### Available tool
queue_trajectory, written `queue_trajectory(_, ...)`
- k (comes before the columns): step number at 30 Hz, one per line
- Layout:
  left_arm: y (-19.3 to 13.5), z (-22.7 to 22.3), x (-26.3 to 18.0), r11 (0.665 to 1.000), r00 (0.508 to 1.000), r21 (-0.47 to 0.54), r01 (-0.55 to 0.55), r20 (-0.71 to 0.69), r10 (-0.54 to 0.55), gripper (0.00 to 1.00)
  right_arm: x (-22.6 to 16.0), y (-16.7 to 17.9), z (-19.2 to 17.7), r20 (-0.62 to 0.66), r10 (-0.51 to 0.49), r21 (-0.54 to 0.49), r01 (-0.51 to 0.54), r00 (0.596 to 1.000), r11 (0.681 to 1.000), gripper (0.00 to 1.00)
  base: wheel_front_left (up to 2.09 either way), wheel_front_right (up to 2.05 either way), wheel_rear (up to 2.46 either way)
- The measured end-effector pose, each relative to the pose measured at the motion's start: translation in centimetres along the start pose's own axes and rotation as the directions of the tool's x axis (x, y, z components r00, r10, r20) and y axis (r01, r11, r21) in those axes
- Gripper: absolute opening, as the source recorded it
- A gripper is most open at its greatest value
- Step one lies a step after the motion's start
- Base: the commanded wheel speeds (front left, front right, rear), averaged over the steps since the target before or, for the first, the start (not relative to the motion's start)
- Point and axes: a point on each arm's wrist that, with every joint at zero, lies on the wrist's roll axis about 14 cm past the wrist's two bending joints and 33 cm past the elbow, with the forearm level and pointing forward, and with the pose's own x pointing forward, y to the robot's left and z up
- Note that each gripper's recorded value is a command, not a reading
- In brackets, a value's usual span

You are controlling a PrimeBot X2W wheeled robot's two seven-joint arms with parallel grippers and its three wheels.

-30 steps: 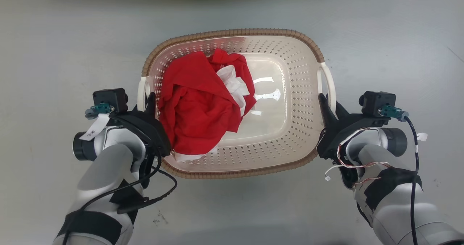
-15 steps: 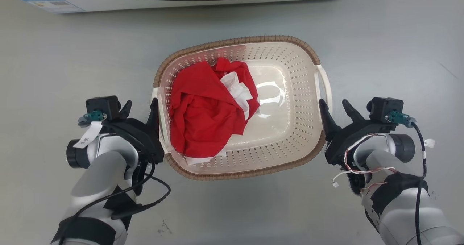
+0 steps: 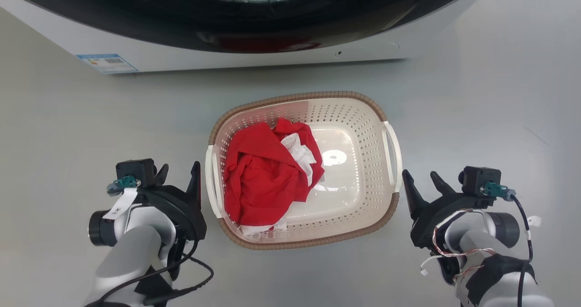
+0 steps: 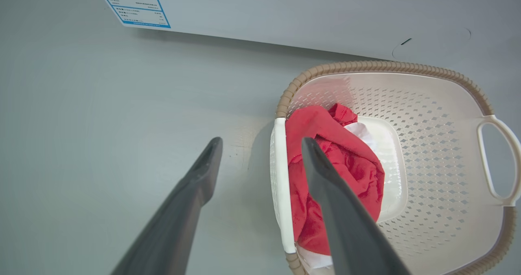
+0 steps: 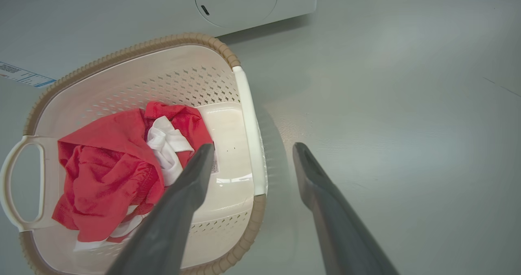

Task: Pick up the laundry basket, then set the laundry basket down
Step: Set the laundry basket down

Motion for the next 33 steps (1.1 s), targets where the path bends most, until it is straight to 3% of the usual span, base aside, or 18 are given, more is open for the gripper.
queue_trajectory(18,-1.7,4.4,-7.0,0.997,0.982,0.067,0.034,0.184,-0.046,1.0,-7.2,1.3,4.5,0.19,0.025,-0.008,-0.024,0.981,1.0,1.0,0.0,0.0,0.0)
queue_trajectory(33,-3.7,8.1,-13.7,0.989,0.911,0.143,0.041,0.401,-0.095,1.0,-14.1,2.0,8.4,0.415,0.029,-0.033,-0.017,0.91,0.999,1.0,0.0,0.0,0.0)
